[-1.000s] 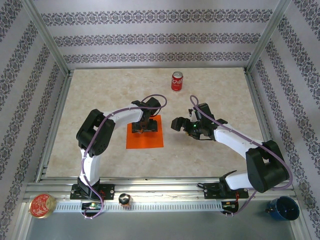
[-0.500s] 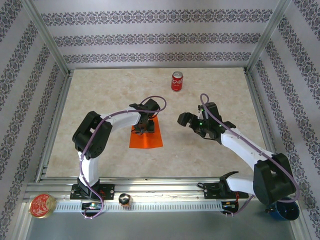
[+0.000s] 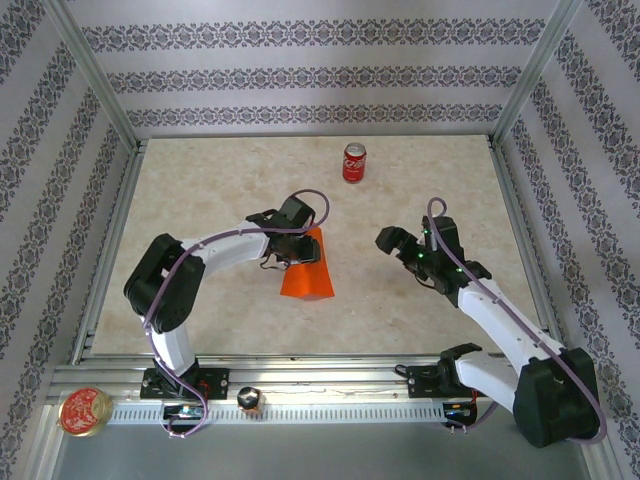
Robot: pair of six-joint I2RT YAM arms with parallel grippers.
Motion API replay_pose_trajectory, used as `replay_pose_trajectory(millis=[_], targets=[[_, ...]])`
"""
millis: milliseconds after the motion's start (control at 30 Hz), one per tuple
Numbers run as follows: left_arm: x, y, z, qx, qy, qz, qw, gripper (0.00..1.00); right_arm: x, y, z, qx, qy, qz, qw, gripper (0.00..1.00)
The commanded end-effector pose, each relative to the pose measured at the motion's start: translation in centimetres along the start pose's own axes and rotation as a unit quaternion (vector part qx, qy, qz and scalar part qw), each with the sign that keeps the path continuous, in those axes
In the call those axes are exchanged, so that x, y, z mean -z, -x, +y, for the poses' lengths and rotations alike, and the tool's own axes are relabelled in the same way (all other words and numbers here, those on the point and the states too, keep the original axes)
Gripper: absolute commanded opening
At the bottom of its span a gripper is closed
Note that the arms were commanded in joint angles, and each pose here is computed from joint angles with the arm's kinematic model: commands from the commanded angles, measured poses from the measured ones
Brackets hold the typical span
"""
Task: Fold a paper plane with a square sheet of paper (pick it up from the middle)
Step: Fold the square sheet of paper at the center of the table.
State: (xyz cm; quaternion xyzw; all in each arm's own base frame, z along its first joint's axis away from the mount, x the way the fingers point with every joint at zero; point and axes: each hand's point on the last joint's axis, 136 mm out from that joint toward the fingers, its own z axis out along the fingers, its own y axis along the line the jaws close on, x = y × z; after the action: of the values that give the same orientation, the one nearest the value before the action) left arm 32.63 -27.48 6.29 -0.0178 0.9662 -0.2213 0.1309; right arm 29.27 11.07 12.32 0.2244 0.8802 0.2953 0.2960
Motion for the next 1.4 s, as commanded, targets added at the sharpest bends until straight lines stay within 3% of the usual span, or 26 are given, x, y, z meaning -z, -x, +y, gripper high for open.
replay_pose_trajectory(millis=[0, 133, 300, 467, 667, 833, 967, 1367], targets=[[1.1, 0.5, -4.6, 0.003, -0.104, -0.008, 0.995, 0.40, 0.5, 0.4, 0.2, -0.006, 0.023, -0.004, 1.000, 0.98], [2.0, 0.7, -8.1, 0.020, -0.201, 0.005, 0.979, 0.41, 0.6, 0.1, 1.3, -0.002, 0.060, 0.019, 0.998, 0.98], [3.2, 1.1, -12.2, 0.063, -0.340, 0.016, 0.938, 0.42, 0.4, -0.3, 3.1, 0.003, 0.109, 0.043, 0.993, 0.98], [2.7, 1.0, -12.6, 0.095, -0.392, 0.021, 0.915, 0.42, 0.4, -0.3, 3.7, 0.002, 0.128, 0.042, 0.991, 0.98], [0.5, 0.5, -10.2, 0.128, -0.366, 0.027, 0.921, 0.42, -0.1, -1.0, 4.0, 0.002, 0.139, 0.064, 0.988, 0.98], [-2.0, -1.4, -6.4, 0.116, -0.250, 0.050, 0.960, 0.41, -0.7, -1.7, 4.6, 0.005, 0.148, 0.083, 0.986, 0.98], [-2.4, -2.3, -3.8, 0.091, -0.169, 0.059, 0.980, 0.43, -1.3, -2.6, 5.3, 0.017, 0.157, 0.103, 0.982, 0.97], [-2.6, -2.3, -0.1, 0.095, -0.110, 0.053, 0.988, 0.46, -3.1, -3.7, 6.0, 0.016, 0.154, 0.125, 0.980, 0.98]])
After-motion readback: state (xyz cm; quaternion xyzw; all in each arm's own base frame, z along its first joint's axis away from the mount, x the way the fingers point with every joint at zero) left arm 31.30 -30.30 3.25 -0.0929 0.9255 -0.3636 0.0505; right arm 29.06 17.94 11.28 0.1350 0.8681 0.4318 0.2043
